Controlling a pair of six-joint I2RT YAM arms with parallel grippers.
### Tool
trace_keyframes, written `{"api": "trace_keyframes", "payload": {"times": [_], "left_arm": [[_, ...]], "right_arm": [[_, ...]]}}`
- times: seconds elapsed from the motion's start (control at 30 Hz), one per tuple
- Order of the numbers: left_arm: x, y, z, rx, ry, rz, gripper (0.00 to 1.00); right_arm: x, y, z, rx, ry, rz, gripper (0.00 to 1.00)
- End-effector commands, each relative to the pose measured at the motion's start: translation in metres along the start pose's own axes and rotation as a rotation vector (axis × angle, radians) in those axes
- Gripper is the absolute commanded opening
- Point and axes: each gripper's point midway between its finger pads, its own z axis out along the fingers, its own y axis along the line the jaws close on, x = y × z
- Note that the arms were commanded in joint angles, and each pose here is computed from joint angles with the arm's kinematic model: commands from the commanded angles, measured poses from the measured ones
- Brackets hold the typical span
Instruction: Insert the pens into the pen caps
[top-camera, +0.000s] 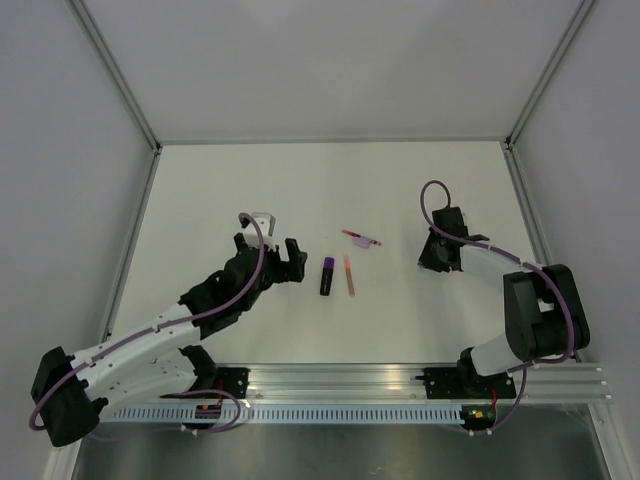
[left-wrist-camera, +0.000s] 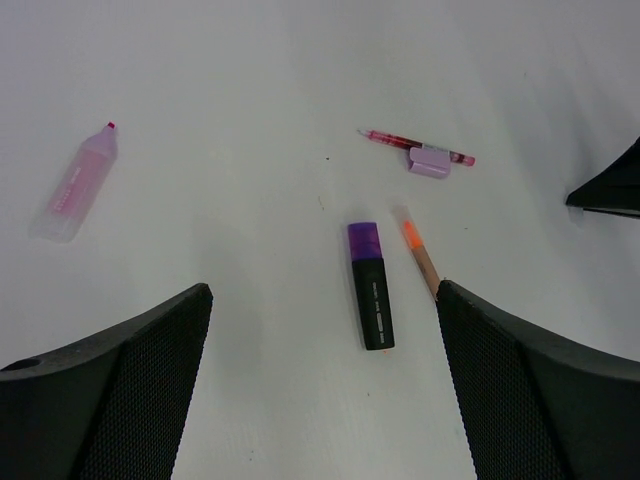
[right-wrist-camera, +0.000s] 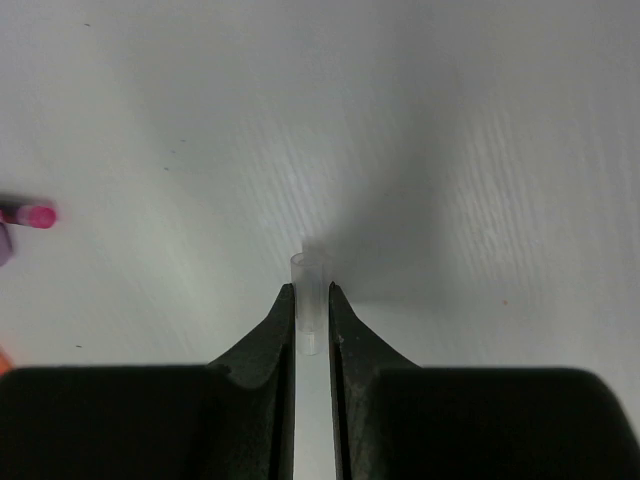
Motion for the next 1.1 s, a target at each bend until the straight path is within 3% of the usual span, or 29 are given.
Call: {"api": "trace_keyframes", "payload": {"times": [0.0, 0.23, 0.4, 0.47, 0.6, 0.63, 0.7, 0.87, 1.0, 1.07], "left_arm": [[-0.032, -0.016, 0.002, 0.017, -0.032, 0.015, 0.97], [-0.038, -0.047, 0.029, 0.047, 0.063, 0.011, 0.96], [-0.047, -0.071, 0.059, 0.019, 0.101, -0.081, 0.93], [-0.059, -0.083, 0.068, 0.002, 0.094, -0.178, 0.92], [-0.037, -0.107, 0.100, -0.025, 0.212, -0.288, 0.90], [-0.046, -0.116, 0.105, -0.019, 0.209, -0.320, 0.89], [-0.025, -0.117, 0.119, -0.078, 0.285, -0.392, 0.89], [-0.023, -0.116, 0.145, -0.237, 0.348, -0.633, 0.85], [-0.001, -0.119, 0.161, -0.261, 0.519, -0.863, 0.72], [0.005, -0.112, 0.178, -0.280, 0.542, -0.934, 0.70]], "right_arm": [[0.000, 0.022, 0.012, -0.106, -0.013, -0.025, 0.00], [0.005, 0.051, 0.010, -0.223, -0.015, 0.000, 0.00], [-0.001, 0.058, -0.003, -0.266, -0.077, 0.007, 0.00], [-0.005, 0.056, -0.006, -0.255, -0.104, 0.010, 0.00], [-0.008, 0.055, -0.009, -0.254, -0.120, 0.008, 0.00], [-0.007, 0.055, -0.009, -0.252, -0.120, 0.008, 0.00], [-0.006, 0.055, -0.009, -0.254, -0.115, 0.007, 0.00], [-0.008, 0.060, -0.012, -0.287, -0.126, 0.009, 0.00], [-0.014, 0.060, -0.018, -0.292, -0.154, 0.008, 0.00], [-0.014, 0.061, -0.018, -0.293, -0.154, 0.008, 0.00]]}}
